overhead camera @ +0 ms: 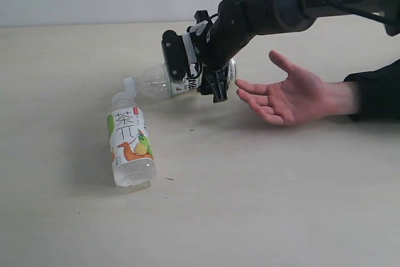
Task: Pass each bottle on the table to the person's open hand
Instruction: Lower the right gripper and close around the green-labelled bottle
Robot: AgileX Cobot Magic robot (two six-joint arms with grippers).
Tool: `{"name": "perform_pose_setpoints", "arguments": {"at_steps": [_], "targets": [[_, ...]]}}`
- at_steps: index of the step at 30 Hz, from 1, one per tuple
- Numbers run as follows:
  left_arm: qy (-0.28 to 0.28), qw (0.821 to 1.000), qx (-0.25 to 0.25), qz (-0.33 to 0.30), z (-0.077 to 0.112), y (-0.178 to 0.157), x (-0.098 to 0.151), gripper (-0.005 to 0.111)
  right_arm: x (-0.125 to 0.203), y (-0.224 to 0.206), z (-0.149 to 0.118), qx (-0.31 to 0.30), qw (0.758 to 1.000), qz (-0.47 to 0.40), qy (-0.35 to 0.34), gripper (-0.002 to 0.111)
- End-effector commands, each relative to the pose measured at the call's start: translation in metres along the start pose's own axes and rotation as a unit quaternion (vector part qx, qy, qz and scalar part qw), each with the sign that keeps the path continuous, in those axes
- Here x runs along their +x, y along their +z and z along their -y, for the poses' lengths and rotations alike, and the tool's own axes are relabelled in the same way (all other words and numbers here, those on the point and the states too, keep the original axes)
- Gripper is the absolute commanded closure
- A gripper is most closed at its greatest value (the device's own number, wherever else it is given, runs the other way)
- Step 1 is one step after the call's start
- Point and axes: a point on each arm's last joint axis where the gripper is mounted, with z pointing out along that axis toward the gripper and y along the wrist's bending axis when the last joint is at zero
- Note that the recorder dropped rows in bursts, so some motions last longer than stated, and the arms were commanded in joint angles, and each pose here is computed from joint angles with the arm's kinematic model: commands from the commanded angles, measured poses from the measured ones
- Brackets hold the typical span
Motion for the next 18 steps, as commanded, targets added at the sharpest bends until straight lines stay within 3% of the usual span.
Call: {"name": "perform_pose_setpoints", "arguments": {"at_steps": [1, 7, 18], "targets": [[0.001, 1.0, 0.001, 0.003, 0.0, -0.0004, -0.0001, 0.107, 0.0004, 0.0077, -0.0033, -0.002, 1.0, -0.001, -0.01, 0.028], [0.001, 1.0, 0.001, 0.003, 0.0, -0.0004, -0.0001, 0.107, 0.0005, 0.0081, -0.0035, -0.003, 1.0, -0.001, -0.013, 0.037], [0.001, 1.0, 0.001, 0.003, 0.0, -0.0004, -0.0001, 0.107, 0.0006, 0.0072, -0.0037, -0.006, 1.0, -0.002, -0.012, 0.108]]}}
